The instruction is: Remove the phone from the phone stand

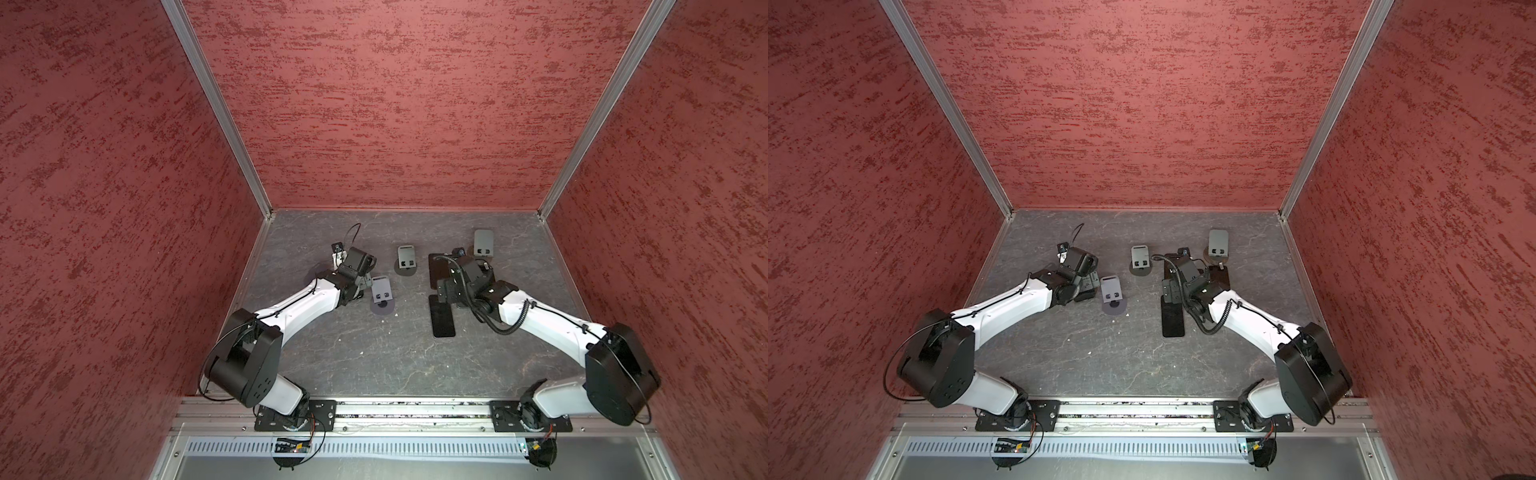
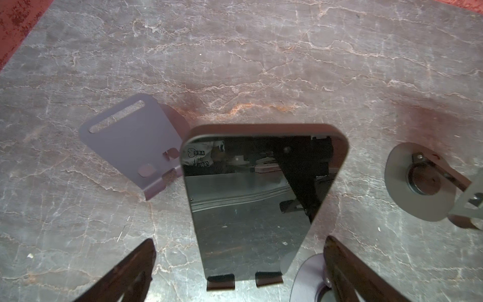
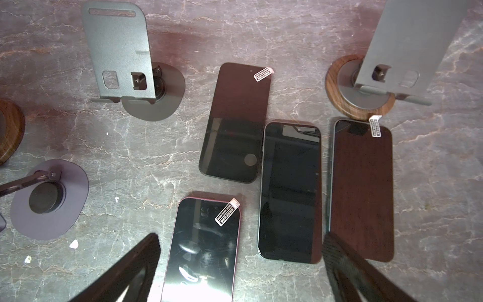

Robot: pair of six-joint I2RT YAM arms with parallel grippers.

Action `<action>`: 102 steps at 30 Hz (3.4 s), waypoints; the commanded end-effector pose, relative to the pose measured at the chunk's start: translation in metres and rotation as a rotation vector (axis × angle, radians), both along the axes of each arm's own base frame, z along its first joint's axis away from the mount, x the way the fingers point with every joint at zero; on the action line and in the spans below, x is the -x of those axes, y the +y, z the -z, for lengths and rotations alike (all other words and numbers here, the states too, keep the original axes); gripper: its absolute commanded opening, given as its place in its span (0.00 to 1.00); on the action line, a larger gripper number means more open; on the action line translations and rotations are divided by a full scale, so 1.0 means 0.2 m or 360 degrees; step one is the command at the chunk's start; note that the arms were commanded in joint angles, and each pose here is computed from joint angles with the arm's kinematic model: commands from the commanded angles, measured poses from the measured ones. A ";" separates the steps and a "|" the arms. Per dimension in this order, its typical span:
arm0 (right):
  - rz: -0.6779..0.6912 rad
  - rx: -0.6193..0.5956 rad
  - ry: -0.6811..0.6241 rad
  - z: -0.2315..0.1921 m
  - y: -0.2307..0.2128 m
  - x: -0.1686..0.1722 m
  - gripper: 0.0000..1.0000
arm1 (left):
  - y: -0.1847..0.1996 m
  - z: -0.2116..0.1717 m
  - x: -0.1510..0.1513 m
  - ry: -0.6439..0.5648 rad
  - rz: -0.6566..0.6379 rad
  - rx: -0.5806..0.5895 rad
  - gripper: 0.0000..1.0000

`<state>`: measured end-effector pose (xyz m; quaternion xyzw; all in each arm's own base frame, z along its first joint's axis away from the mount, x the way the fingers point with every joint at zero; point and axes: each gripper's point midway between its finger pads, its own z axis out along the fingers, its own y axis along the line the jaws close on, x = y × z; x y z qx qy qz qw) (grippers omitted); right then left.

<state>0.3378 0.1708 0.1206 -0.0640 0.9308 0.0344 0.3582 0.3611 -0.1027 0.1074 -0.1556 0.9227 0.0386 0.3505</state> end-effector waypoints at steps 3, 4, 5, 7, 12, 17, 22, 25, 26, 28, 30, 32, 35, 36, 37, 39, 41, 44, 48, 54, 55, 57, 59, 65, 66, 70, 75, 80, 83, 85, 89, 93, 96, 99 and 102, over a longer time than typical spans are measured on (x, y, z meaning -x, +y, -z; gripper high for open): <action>0.0017 0.0029 -0.0009 0.02 -0.02 -0.02 0.99 | -0.02 -0.04 -0.08 -0.0071 0.0031 -0.0011 0.99; 0.0018 0.0030 -0.0008 0.03 -0.02 -0.02 0.99 | -0.02 -0.03 -0.08 -0.0070 0.0036 -0.0019 0.99; 0.0016 0.0030 -0.0005 0.03 -0.02 -0.02 0.99 | -0.02 -0.03 -0.09 -0.0074 0.0040 -0.0025 0.99; 0.0015 0.0034 0.0005 0.04 -0.02 -0.02 0.99 | -0.02 -0.03 -0.10 -0.0083 0.0044 -0.0035 0.97; 0.0012 0.0031 0.0010 0.04 -0.02 -0.02 0.99 | -0.01 -0.02 -0.11 -0.0080 0.0056 -0.0067 0.95; 0.0013 0.0051 0.0043 0.09 -0.02 -0.02 0.99 | 0.00 0.01 -0.11 -0.0056 0.0051 -0.0077 0.94; 0.0012 0.0048 0.0051 0.10 -0.01 -0.02 0.99 | 0.00 0.05 -0.12 -0.0036 0.0051 -0.0091 0.93; 0.0012 0.0051 0.0055 0.10 -0.01 -0.02 0.99 | 0.00 0.07 -0.12 -0.0022 0.0046 -0.0101 0.91; 0.0013 0.0050 0.0056 0.10 -0.01 -0.02 0.99 | 0.00 0.07 -0.12 -0.0023 0.0044 -0.0099 0.89; 0.0011 0.0053 0.0059 0.11 -0.01 -0.02 0.99 | 0.01 0.08 -0.11 -0.0028 0.0036 -0.0098 0.87; 0.0010 0.0053 0.0060 0.11 -0.01 -0.02 0.99 | 0.01 0.07 -0.11 -0.0034 0.0034 -0.0095 0.85; 0.0012 0.0053 0.0062 0.11 -0.01 -0.02 0.99 | 0.01 0.07 -0.11 -0.0039 0.0034 -0.0097 0.83; 0.0014 0.0052 0.0064 0.11 -0.01 -0.02 0.99 | 0.02 0.07 -0.11 -0.0041 0.0030 -0.0105 0.80; 0.0013 0.0051 0.0064 0.11 -0.01 -0.02 0.99 | 0.02 0.07 -0.11 -0.0041 0.0030 -0.0107 0.79; 0.0013 0.0048 0.0067 0.11 -0.01 -0.02 0.99 | 0.02 0.07 -0.11 -0.0043 0.0029 -0.0107 0.77; 0.0013 0.0046 0.0070 0.11 -0.01 -0.03 0.99 | 0.02 0.07 -0.11 -0.0045 0.0032 -0.0112 0.72; 0.0013 0.0043 0.0072 0.11 0.00 -0.03 0.99 | 0.03 0.06 -0.10 -0.0045 0.0036 -0.0120 0.68; 0.0014 0.0042 0.0077 0.11 0.00 -0.03 0.99 | 0.03 0.06 -0.10 -0.0047 0.0039 -0.0127 0.65; 0.0014 0.0040 0.0079 0.11 0.00 -0.02 0.99 | 0.04 0.02 -0.09 -0.0070 0.0034 -0.0130 0.64; 0.0012 0.0029 0.0080 0.11 0.00 -0.02 0.99 | 0.06 -0.08 -0.07 -0.0136 0.0035 -0.0139 0.64; 0.0014 0.0027 0.0081 0.11 0.00 -0.02 0.99 | 0.06 -0.10 -0.06 -0.0149 0.0036 -0.0140 0.64; 0.0011 0.0022 0.0080 0.11 0.01 -0.02 0.99 | 0.06 -0.14 -0.05 -0.0175 0.0040 -0.0140 0.63; 0.0013 0.0016 0.0083 0.11 0.01 -0.02 0.99 | 0.07 -0.18 -0.04 -0.0198 0.0045 -0.0139 0.64; 0.0020 0.0011 0.0078 0.10 0.01 -0.03 0.99 | 0.07 -0.29 0.02 -0.0257 0.0073 -0.0119 0.64; 0.0022 0.0013 0.0075 0.10 0.00 -0.03 0.99 | 0.07 -0.31 0.03 -0.0273 0.0079 -0.0110 0.64; 0.0035 0.0009 0.0058 0.08 0.00 -0.03 0.99 | 0.04 -0.37 0.07 -0.0303 0.0125 -0.0074 0.64; 0.0065 0.0030 0.0045 0.07 -0.02 -0.04 0.99 | -0.04 -0.41 0.13 -0.0282 0.0246 0.0013 0.64; 0.0097 0.0054 0.0039 0.06 -0.05 -0.04 0.99 | -0.16 -0.46 0.18 -0.0258 0.0374 0.0024 0.64; 0.0127 0.0053 0.0031 0.05 -0.08 -0.03 0.99 | -0.23 -0.49 0.22 -0.0253 0.0451 0.0018 0.64; 0.0139 0.0062 0.0038 0.06 -0.10 -0.03 0.99 | -0.28 -0.50 0.24 -0.0251 0.0498 0.0013 0.64; 0.0187 0.0043 -0.0015 0.00 -0.15 -0.02 0.99 | -0.39 -0.52 0.27 -0.0233 0.0590 0.0015 0.64; 0.0232 0.0018 -0.0043 -0.01 -0.19 -0.01 0.99 | -0.52 -0.50 0.31 -0.0228 0.0687 0.0035 0.64; 0.0252 0.0004 -0.0044 0.00 -0.21 0.00 0.99 | -0.62 -0.48 0.32 -0.0219 0.0749 0.0062 0.64; 0.0271 0.0010 -0.0041 0.01 -0.23 0.00 0.99 | -0.73 -0.46 0.34 -0.0201 0.0810 0.0070 0.64; 0.0300 0.0024 -0.0048 0.02 -0.25 0.00 0.99 | -0.84 -0.43 0.36 -0.0168 0.0882 0.0061 0.64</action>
